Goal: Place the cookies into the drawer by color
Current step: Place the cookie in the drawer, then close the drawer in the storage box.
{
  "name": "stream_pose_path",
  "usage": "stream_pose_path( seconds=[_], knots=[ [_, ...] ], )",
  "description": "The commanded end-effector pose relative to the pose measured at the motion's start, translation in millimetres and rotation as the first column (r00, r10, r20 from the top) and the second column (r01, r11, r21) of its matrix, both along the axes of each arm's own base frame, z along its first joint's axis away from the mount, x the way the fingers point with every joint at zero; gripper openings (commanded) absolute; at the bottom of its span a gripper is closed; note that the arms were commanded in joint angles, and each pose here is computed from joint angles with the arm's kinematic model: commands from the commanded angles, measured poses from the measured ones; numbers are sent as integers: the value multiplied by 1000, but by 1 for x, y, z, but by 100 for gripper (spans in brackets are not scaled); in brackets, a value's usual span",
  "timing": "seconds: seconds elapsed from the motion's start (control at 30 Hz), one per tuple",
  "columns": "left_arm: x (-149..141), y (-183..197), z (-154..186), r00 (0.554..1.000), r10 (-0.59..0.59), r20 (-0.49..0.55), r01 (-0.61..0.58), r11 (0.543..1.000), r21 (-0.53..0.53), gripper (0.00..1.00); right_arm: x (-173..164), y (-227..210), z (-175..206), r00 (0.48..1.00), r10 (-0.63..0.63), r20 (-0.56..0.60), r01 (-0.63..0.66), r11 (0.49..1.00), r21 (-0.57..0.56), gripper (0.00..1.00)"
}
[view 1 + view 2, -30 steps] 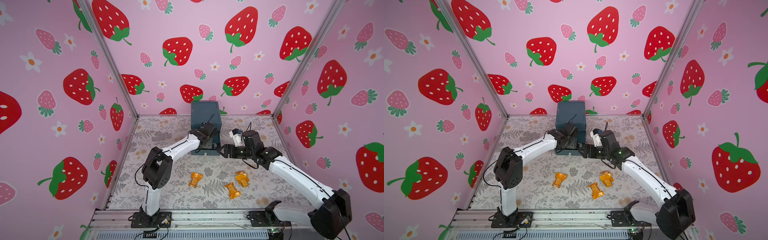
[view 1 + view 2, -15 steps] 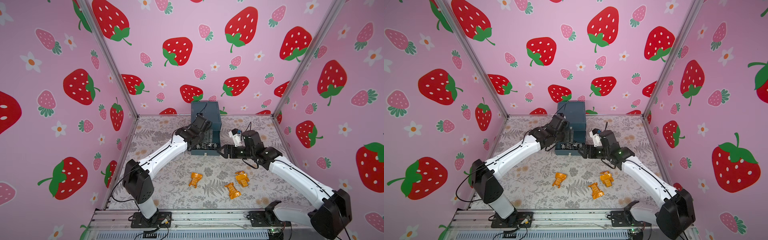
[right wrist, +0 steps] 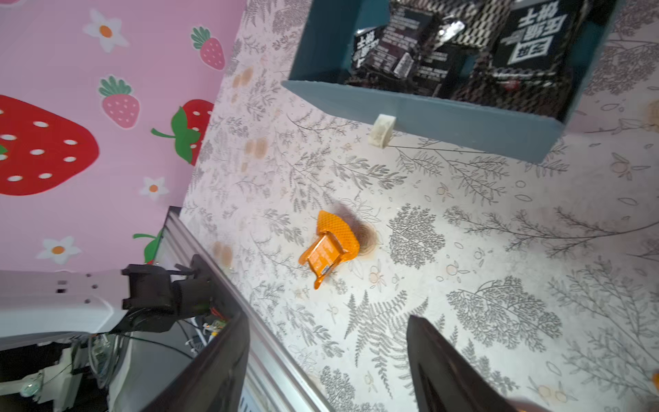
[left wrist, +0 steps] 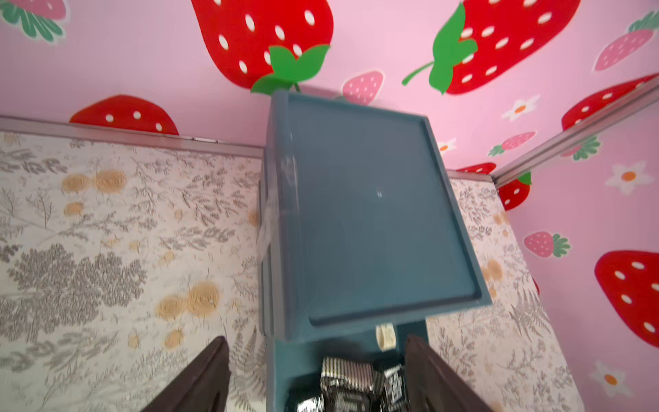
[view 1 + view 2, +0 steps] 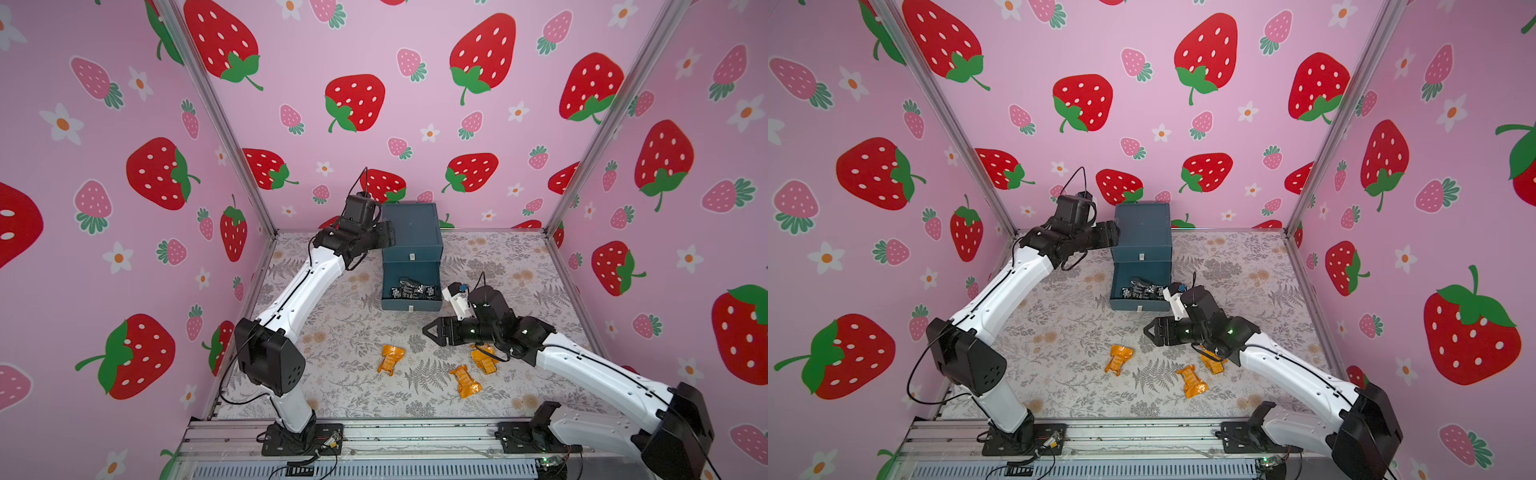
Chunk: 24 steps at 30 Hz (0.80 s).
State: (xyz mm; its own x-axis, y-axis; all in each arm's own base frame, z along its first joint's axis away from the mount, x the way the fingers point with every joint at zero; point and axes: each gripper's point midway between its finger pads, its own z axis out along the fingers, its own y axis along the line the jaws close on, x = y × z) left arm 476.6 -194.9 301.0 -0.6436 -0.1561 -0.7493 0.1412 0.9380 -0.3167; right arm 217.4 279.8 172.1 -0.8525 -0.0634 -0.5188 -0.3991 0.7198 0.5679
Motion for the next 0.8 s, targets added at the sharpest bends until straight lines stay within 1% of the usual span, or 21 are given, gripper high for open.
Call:
stream_pose_path(
  seconds=[0.0, 0.07, 0.13, 0.33, 0.4, 0.5, 0.6, 0.7, 0.77],
  knots=[
    [25, -5, 1, 997, -67, 28, 67, 998, -18, 78, 24, 19, 4, 991, 28, 133, -33, 999, 35, 73],
    [42, -3, -4, 997, -71, 25, 72, 997, -40, 76, 29, 31, 1, 984, 77, 164, -85, 995, 44, 72],
    [54, -6, -12, 995, -96, 14, 96, 994, -59, 73, 35, 39, -3, 978, 103, 182, -109, 994, 22, 71],
    [75, -9, -39, 994, -111, -8, 111, 993, -45, 69, 56, 43, -17, 972, 106, 209, -96, 994, -56, 70],
    [77, -10, -50, 993, -113, -21, 112, 993, -42, 68, 62, 45, -22, 971, 104, 214, -91, 993, -72, 70],
    [75, -9, -68, 992, -109, -67, 107, 994, -38, 63, 74, 46, -29, 971, 90, 222, -69, 993, -100, 69],
    [69, -14, -74, 989, -129, -67, 125, 990, -67, 57, 78, 50, -26, 970, 99, 222, -77, 991, -109, 69],
    [65, -10, -78, 990, -117, -76, 113, 992, -61, 51, 83, 47, -26, 968, 91, 236, -61, 989, -133, 69],
    [62, -6, -80, 991, -108, -82, 104, 993, -50, 52, 86, 45, -28, 968, 83, 238, -48, 988, -150, 69]
  ],
)
